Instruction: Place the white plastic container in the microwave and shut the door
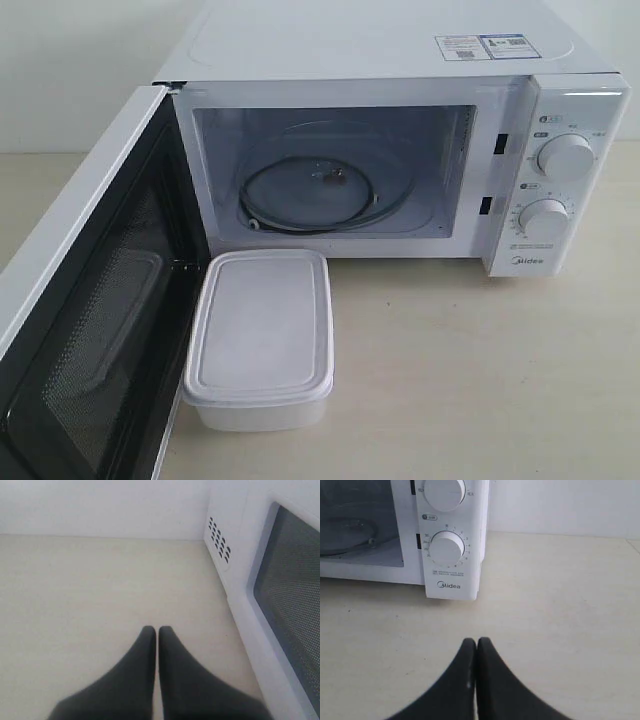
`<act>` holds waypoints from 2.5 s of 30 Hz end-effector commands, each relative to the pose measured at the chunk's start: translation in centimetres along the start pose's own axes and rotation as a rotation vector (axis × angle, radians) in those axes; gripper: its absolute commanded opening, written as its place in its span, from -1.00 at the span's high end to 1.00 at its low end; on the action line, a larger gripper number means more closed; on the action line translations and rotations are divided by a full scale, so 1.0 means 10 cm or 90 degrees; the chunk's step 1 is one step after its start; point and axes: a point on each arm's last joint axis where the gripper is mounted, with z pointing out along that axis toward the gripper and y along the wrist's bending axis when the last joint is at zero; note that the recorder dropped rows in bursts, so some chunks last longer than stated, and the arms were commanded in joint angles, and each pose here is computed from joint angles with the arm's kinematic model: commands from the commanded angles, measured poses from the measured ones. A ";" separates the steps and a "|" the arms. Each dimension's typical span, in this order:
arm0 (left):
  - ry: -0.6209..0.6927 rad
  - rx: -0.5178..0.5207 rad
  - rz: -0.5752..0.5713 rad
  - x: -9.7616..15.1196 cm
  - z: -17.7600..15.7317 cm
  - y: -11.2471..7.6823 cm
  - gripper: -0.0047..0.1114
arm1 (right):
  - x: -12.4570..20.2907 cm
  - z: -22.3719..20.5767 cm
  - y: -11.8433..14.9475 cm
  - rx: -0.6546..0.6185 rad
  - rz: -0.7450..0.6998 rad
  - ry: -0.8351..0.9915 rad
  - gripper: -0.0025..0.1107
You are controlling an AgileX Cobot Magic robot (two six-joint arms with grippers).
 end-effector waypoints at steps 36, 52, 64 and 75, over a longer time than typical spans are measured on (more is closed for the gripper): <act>-0.011 0.002 -0.004 -0.03 0.00 0.00 0.84 | -1.14 0.11 -0.01 0.011 -0.062 -0.341 0.96; -0.011 0.002 -0.004 -0.03 0.00 0.00 0.84 | -1.19 0.94 0.04 -0.045 0.036 -0.270 0.96; -0.011 0.002 -0.004 -0.03 0.00 0.00 0.84 | -0.82 1.34 0.32 -0.226 -0.061 -0.165 0.96; -0.011 0.002 -0.004 -0.03 0.00 0.00 0.84 | -0.27 1.72 0.51 -0.365 -0.019 -0.090 0.96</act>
